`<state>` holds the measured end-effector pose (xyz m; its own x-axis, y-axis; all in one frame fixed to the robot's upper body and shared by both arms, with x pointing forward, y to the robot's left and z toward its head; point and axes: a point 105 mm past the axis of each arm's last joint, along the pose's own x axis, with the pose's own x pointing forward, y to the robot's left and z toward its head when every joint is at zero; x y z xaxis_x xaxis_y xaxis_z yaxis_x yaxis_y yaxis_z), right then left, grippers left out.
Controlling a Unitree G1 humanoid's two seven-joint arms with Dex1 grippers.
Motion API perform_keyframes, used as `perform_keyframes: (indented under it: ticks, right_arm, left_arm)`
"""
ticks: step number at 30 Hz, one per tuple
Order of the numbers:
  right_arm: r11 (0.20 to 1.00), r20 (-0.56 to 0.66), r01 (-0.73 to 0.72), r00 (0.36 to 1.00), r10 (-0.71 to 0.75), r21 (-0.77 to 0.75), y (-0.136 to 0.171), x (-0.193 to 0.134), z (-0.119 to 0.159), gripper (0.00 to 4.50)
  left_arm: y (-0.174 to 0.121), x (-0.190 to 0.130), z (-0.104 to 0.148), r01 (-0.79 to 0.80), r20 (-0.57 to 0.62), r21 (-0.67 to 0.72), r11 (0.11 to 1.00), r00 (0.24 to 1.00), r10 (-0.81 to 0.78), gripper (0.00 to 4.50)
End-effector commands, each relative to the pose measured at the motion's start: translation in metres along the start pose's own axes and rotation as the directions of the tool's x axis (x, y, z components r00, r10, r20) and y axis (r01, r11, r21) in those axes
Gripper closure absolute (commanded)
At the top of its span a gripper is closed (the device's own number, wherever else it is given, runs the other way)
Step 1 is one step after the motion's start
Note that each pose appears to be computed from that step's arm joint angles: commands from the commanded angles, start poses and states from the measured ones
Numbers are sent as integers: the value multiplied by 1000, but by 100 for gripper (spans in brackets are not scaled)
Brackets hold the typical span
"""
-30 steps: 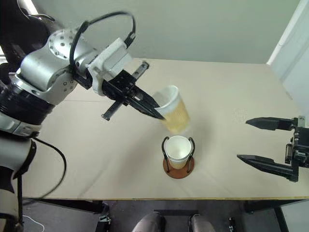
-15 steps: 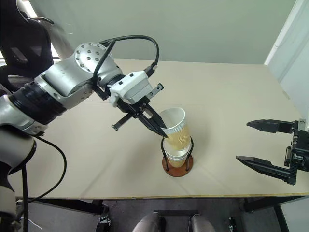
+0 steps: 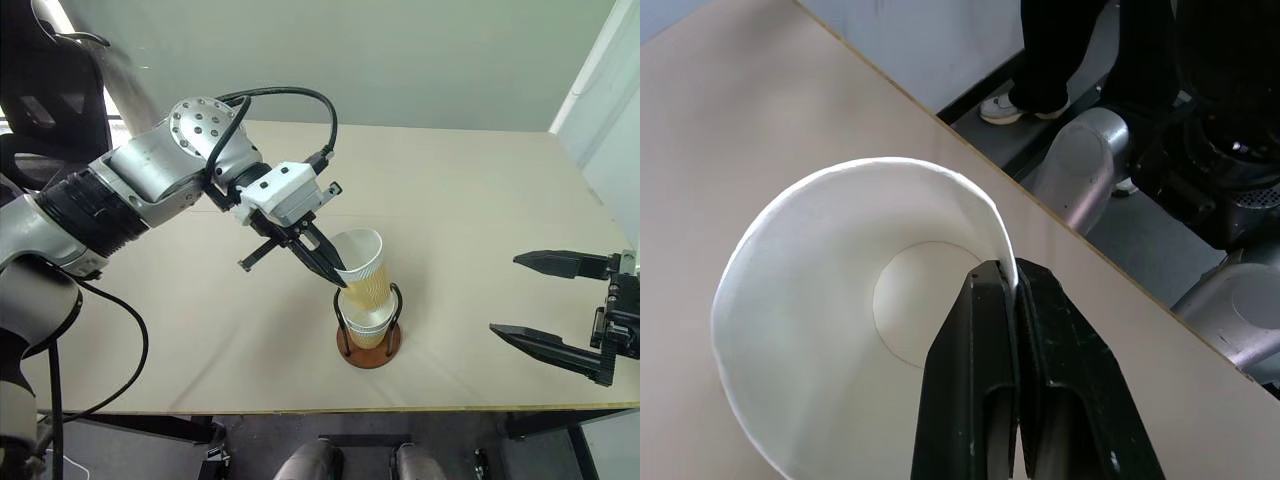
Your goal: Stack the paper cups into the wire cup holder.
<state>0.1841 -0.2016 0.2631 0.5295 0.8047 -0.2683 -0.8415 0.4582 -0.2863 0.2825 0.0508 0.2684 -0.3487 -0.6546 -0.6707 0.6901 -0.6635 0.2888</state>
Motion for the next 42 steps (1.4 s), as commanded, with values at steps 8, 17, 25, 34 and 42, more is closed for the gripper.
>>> perform_keyframes:
  ticks: [8, 17, 25, 34, 42]
  right_arm:
    - [999, 8, 25, 1000, -25, -40, 2, -4, 6, 0]
    - [999, 2, 30, 1000, -30, -34, 4, -4, 5, 0]
    - [999, -3, 34, 999, -34, -28, 5, -4, 4, 0]
    - [999, -4, 24, 1000, -24, -21, 3, -1, 3, 0]
    - [999, -8, -45, 999, 45, -12, -9, 16, -10, 0]
  left_arm:
    - [-9, 4, 3, 74, -23, 35, 997, 997, -73, 446]
    - [-4, 7, -2, 73, -32, 40, 996, 997, -72, 446]
    - [-1, 7, -5, 64, -39, 35, 997, 997, -62, 406]
    - [7, 5, -6, 20, -22, 45, 999, 1000, -19, 107]
    - [18, -49, 1, -269, 142, -84, 960, 950, 278, 2]
